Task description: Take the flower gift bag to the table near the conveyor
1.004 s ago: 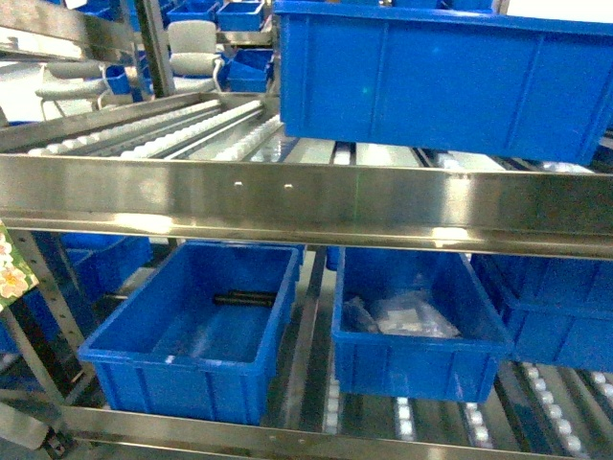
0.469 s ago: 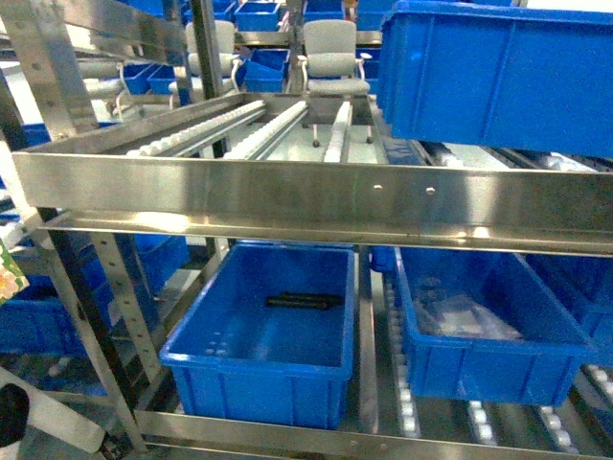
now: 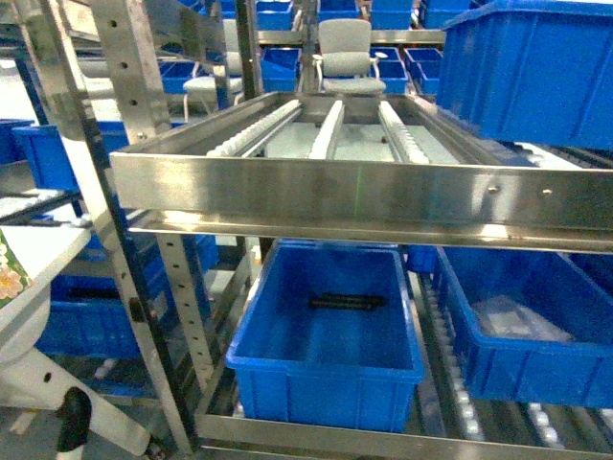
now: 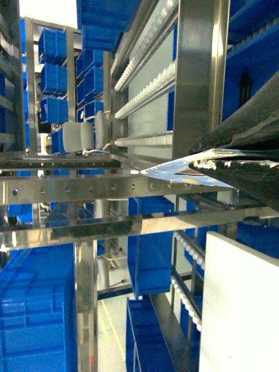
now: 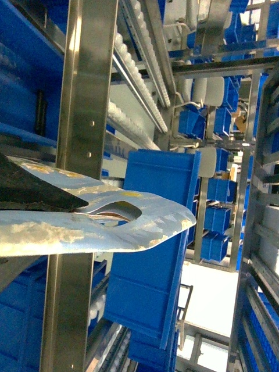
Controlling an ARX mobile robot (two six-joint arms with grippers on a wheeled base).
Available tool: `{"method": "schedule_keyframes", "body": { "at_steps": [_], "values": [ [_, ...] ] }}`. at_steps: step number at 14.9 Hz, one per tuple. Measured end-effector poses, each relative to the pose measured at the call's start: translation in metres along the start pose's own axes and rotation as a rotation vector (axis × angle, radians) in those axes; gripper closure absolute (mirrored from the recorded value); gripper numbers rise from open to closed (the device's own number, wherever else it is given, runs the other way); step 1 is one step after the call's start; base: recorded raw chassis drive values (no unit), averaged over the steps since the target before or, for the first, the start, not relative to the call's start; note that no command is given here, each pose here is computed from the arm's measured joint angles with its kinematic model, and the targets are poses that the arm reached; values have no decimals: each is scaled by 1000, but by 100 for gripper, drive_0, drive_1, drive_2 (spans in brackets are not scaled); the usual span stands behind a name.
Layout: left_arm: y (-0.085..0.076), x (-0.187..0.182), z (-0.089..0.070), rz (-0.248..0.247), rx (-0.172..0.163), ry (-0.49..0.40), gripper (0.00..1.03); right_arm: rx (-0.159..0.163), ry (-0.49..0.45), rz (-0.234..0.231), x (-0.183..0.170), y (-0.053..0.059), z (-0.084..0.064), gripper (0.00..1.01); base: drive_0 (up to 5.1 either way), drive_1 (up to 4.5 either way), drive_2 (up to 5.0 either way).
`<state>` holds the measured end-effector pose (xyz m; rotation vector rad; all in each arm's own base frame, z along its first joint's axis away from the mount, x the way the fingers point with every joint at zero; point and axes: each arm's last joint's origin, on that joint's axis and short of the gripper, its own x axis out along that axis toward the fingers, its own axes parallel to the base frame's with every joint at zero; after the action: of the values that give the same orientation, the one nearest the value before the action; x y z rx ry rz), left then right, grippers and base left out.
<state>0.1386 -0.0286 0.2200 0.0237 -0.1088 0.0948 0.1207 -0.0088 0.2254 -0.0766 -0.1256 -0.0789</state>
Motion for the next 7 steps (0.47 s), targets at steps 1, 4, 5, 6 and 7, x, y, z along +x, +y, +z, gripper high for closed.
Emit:
{"method": "schedule_keyframes", "body": {
  "at_steps": [1,4,5,6,7],
  "values": [
    [0,0,0,0,0,0,101,0,0,0,0,0,0,99,-493,244,244],
    [0,0,0,0,0,-1,101,0,0,0,0,0,0,99,-493,242,242],
    [0,0,0,0,0,0,101,0,-1,0,0,0,0,99,-492,240,240],
    [0,0,0,0,0,0,101,0,0,0,0,0,0,99,-492,240,240],
    [0,0,0,0,0,0,101,0,-1,0,0,0,0,99,-493,238,238]
  ]
}}
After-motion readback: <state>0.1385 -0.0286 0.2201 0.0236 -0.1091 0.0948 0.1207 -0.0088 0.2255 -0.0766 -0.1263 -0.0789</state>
